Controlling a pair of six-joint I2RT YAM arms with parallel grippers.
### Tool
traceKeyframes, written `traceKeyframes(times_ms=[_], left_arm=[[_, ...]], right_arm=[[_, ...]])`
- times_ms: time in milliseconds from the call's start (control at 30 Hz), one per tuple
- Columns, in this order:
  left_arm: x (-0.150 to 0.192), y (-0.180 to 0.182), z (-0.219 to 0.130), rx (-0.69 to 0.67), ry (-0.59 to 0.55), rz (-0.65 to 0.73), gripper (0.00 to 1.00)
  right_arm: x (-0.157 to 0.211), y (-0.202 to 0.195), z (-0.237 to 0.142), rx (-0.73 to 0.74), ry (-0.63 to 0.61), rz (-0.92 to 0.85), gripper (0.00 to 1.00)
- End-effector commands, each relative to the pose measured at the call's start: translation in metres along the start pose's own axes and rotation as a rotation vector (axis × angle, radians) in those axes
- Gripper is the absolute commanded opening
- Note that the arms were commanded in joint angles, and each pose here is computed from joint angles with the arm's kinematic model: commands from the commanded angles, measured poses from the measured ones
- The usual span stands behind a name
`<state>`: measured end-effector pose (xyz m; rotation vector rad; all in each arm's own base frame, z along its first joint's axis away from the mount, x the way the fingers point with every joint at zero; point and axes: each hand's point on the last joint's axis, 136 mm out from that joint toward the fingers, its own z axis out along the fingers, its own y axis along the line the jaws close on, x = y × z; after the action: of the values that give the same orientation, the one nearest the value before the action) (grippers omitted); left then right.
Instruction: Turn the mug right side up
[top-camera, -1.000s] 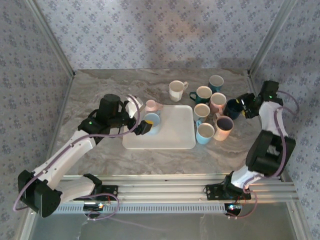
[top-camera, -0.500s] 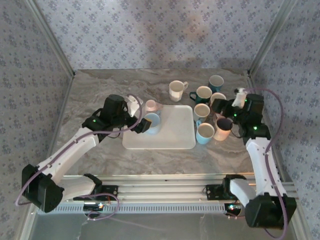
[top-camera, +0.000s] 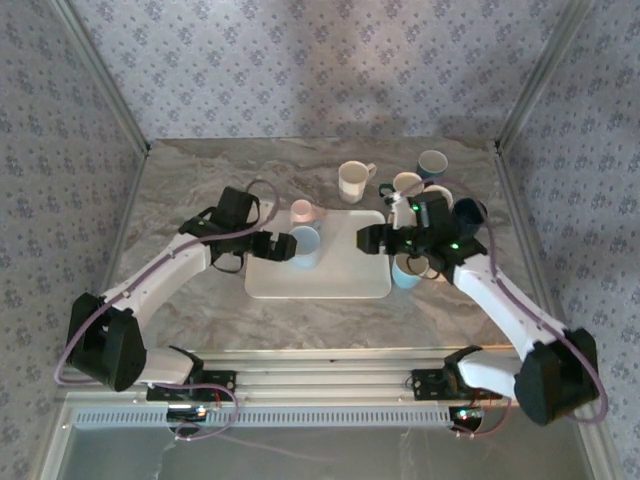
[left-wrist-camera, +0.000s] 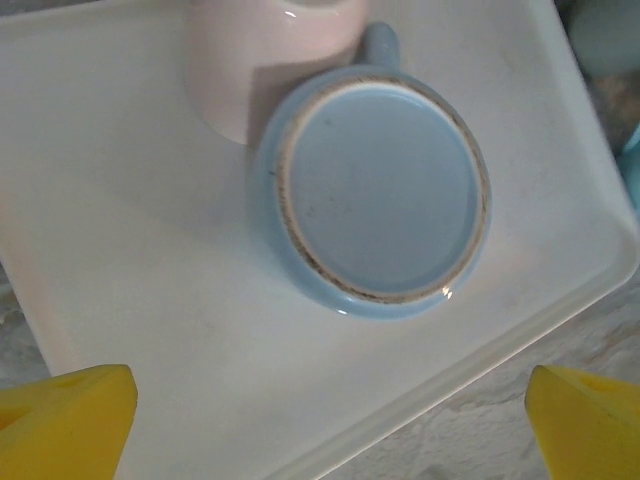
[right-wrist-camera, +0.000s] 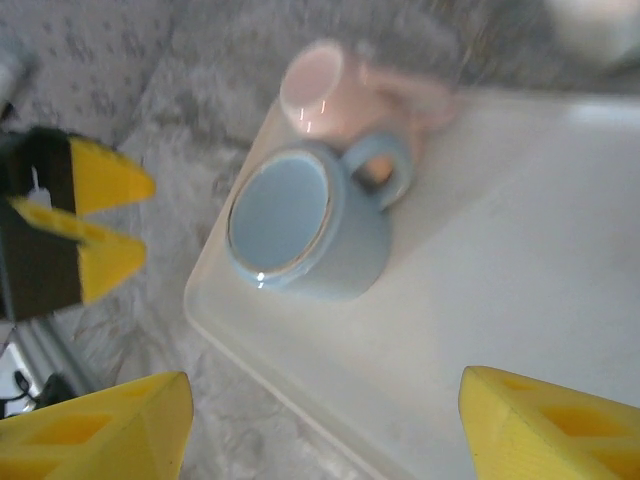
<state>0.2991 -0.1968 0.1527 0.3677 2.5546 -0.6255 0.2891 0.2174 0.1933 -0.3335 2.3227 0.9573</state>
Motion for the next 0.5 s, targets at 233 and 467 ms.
traceKeyframes(times_ms=[233,467], left_arm=[[0.007,0.005,0.006,0.153,0.064,-0.297,1.0],[-0.013,0.012,0.014,0.178,0.034,-0.283,0.99]], right_arm=[[0.023,0.025,0.086,0.001,0.158,0.328,1.0],[0.001,0.02,0.107,0.048,0.136,0.331,1.0]])
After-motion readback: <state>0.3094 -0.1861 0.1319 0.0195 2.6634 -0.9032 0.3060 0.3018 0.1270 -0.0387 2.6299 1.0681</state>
